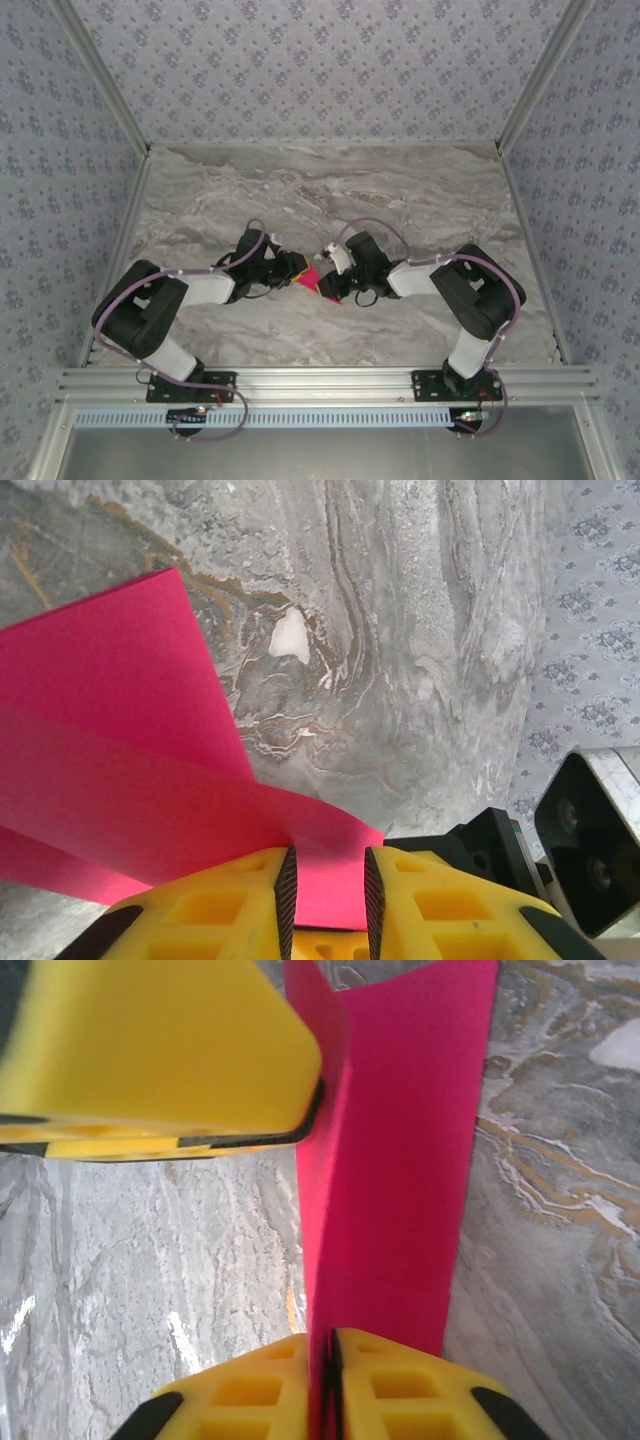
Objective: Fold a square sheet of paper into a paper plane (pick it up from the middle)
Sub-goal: Fold the wing for the fifth time at the center of the table.
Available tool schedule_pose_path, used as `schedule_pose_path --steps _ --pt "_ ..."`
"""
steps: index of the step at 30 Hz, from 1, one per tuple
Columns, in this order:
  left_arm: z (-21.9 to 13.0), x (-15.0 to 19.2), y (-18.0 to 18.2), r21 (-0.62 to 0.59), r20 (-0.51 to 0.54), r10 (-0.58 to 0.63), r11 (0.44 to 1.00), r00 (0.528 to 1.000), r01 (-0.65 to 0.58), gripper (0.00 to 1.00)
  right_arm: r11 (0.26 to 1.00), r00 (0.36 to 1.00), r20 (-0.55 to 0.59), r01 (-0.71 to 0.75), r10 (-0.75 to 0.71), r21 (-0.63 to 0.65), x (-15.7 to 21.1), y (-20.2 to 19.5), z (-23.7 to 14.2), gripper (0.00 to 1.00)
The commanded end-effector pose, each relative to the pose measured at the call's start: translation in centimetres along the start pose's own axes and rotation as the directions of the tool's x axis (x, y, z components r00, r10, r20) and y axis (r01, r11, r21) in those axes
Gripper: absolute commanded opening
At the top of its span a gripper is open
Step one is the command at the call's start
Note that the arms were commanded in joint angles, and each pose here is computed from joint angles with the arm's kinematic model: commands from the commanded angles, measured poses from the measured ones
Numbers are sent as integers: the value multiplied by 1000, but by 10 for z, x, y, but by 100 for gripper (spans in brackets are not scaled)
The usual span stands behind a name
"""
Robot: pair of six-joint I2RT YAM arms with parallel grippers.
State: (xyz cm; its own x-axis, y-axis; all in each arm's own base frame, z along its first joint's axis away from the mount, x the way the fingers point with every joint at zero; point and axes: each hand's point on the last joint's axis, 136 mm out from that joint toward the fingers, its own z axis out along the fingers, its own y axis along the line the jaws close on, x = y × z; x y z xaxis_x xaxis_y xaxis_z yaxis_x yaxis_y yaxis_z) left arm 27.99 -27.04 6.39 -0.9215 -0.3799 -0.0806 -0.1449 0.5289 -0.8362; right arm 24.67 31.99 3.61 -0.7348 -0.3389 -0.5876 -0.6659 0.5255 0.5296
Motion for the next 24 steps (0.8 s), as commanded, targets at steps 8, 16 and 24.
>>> schedule_pose_path --steps 8,16,24 --pt "-19 5 -19 62 21 86 994 996 -87 27 994 996 -40 -86 83 -72 -2 8 9 6" --pt "-19 22 -12 62 3 104 993 995 -104 27 983 986 -82 -154 147 -95 6 6 16 5" --pt "-12 23 -4 42 -7 100 994 995 -100 26 977 978 -111 -186 175 -101 10 3 19 6"
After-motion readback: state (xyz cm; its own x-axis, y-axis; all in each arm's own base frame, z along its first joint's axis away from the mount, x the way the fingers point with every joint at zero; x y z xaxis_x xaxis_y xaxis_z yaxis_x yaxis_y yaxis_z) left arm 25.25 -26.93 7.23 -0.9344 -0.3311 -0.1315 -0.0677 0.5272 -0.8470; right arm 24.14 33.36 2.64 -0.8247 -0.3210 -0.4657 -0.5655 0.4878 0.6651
